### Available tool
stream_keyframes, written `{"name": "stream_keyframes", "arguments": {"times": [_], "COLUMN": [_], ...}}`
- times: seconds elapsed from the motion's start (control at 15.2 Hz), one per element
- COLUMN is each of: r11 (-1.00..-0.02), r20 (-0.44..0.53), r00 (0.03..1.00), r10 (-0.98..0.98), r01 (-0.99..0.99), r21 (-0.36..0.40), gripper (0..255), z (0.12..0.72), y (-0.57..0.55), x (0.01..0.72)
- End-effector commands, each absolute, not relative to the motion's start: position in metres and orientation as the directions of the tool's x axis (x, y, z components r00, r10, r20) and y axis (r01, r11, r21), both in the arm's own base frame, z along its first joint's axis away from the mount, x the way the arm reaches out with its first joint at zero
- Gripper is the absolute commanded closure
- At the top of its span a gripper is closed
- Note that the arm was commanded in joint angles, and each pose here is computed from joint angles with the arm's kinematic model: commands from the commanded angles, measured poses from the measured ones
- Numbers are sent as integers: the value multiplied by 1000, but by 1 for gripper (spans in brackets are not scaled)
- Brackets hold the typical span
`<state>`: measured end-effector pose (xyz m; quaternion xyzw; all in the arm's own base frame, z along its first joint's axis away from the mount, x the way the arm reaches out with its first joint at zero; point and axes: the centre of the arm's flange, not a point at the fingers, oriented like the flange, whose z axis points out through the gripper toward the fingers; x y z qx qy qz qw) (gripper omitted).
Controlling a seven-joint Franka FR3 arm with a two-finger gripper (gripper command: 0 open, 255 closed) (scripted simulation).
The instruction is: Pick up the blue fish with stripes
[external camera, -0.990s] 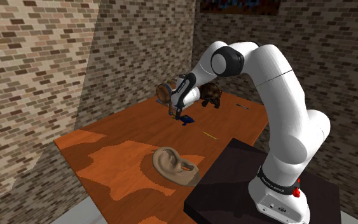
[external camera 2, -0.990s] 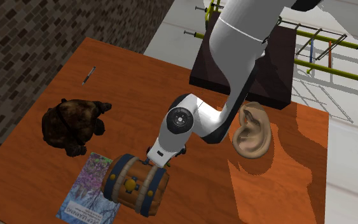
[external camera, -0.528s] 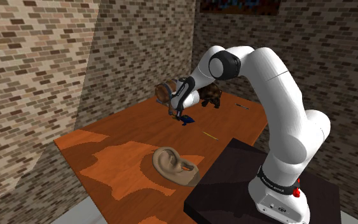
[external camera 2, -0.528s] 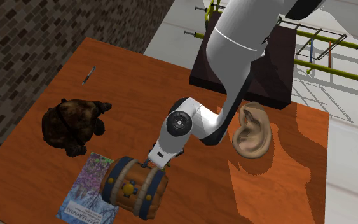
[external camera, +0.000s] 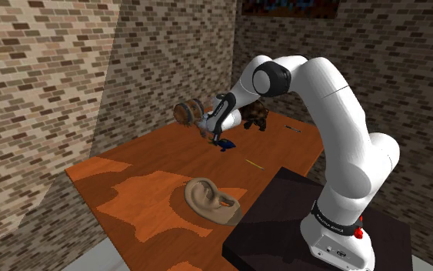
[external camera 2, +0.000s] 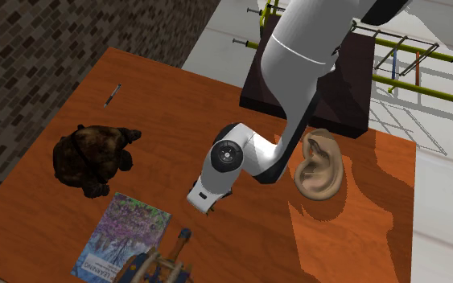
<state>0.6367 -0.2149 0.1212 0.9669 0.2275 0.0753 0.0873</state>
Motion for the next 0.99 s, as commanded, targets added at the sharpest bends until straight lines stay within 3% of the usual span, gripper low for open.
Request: {"name": "stream_keyframes", "arguments": {"times": [0.0, 0.92], "r11": [-881, -881], "r20": [104, 104], "r00": [885, 885], "r10": [453, 453], "r01": [427, 427], "r21": [201, 201], "gripper": [255, 255], "z": [125, 199], "y": [-214, -214], "x": [636, 636]}}
